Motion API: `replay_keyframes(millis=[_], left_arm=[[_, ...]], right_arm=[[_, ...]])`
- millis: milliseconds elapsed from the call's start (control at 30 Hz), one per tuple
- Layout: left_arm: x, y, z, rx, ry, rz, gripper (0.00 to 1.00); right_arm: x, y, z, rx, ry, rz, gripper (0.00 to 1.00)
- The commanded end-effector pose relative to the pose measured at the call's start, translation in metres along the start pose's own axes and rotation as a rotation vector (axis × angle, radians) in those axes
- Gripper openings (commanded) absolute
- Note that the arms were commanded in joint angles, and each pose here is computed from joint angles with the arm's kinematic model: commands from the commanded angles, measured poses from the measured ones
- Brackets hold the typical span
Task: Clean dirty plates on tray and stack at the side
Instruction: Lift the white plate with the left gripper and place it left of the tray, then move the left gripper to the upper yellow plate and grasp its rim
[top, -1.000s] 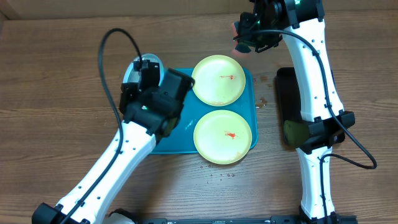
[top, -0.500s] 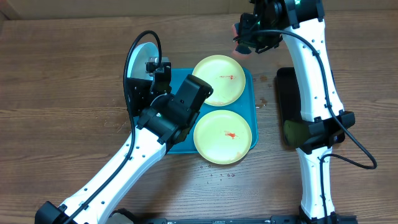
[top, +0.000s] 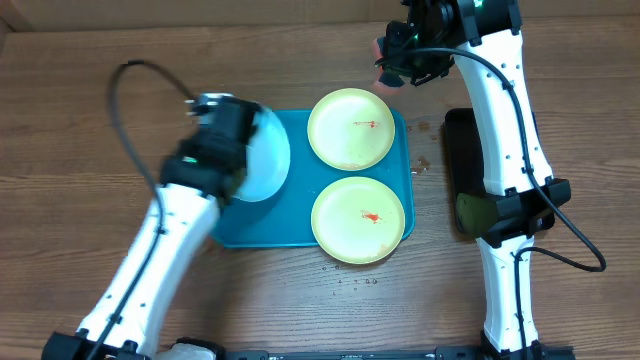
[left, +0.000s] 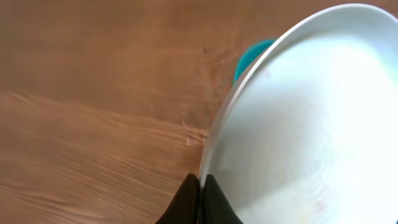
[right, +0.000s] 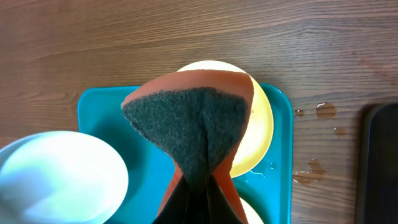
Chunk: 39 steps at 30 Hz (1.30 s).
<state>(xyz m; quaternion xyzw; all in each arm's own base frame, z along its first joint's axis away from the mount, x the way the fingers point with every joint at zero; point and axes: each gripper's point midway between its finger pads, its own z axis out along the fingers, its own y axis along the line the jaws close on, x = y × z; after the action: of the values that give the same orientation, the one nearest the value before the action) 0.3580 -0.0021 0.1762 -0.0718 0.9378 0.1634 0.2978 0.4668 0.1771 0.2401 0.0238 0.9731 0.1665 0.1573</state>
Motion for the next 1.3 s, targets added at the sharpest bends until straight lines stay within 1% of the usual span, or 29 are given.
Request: replay_keyframes(millis=[0, 67, 133, 233, 333, 433, 467, 533, 633, 733, 833, 933, 1033, 1067, 1133, 1167, 1200, 1267], left_arm=[[0.001, -0.002, 0.011, 0.294, 0.101, -0.139, 0.04], [0.001, 0.018, 0.018, 0.346, 0.125, -0.229, 0.04], [0.003, 0.043, 0.026, 0.353, 0.14, -0.319, 0.04], [0.012, 0.088, 0.042, 0.311, 0.168, -0.449, 0.04], [0.029, 0.126, 0.062, 0.256, 0.212, -0.556, 0.04], [0.046, 0.142, 0.08, 0.236, 0.268, -0.616, 0.04], [0.058, 0.146, 0.094, 0.219, 0.316, -0.64, 0.04], [0.069, 0.15, 0.11, 0.193, 0.361, -0.681, 0.04], [0.079, 0.152, 0.134, 0.183, 0.395, -0.718, 0.04], [0.084, 0.152, 0.149, 0.177, 0.405, -0.723, 0.04], [0.084, 0.154, 0.157, 0.168, 0.396, -0.723, 0.04], [0.085, 0.162, 0.16, 0.119, 0.387, -0.711, 0.04], [0.085, 0.165, 0.161, 0.108, 0.379, -0.673, 0.04], [0.087, 0.168, 0.161, 0.09, 0.38, -0.669, 0.1], [0.087, 0.17, 0.161, 0.078, 0.378, -0.667, 0.26], [0.087, 0.17, 0.161, 0.079, 0.377, -0.667, 0.32], [0.087, 0.169, 0.161, 0.083, 0.379, -0.668, 0.36], [0.085, 0.166, 0.159, 0.105, 0.383, -0.671, 0.4]], right_arm=[[-0.003, 0.006, -0.009, -0.019, -0.026, -0.016, 0.04], [-0.003, 0.006, -0.009, -0.019, -0.026, -0.016, 0.04], [-0.003, 0.006, -0.009, -0.019, -0.026, -0.016, 0.04], [-0.003, 0.006, -0.009, -0.019, -0.026, -0.017, 0.04], [-0.003, 0.006, -0.009, -0.019, -0.026, -0.017, 0.04], [-0.002, 0.006, -0.009, -0.02, -0.025, -0.017, 0.04], [-0.002, 0.006, -0.009, -0.019, -0.025, -0.017, 0.04], [-0.002, 0.006, -0.009, -0.02, -0.026, -0.017, 0.04], [-0.002, 0.007, -0.009, -0.02, -0.025, -0.019, 0.04], [-0.001, 0.008, -0.009, -0.021, -0.024, -0.022, 0.04], [-0.001, 0.008, -0.008, -0.021, -0.023, -0.022, 0.04], [-0.001, 0.008, -0.008, -0.021, -0.023, -0.022, 0.04], [-0.001, 0.009, -0.008, -0.021, -0.024, -0.022, 0.04], [-0.001, 0.009, -0.008, -0.021, -0.024, -0.022, 0.04], [-0.001, 0.008, -0.008, -0.021, -0.023, -0.022, 0.04], [-0.001, 0.009, -0.008, -0.021, -0.024, -0.022, 0.04], [-0.001, 0.009, -0.008, -0.022, -0.023, -0.022, 0.04], [-0.001, 0.009, -0.008, -0.022, -0.023, -0.022, 0.04]])
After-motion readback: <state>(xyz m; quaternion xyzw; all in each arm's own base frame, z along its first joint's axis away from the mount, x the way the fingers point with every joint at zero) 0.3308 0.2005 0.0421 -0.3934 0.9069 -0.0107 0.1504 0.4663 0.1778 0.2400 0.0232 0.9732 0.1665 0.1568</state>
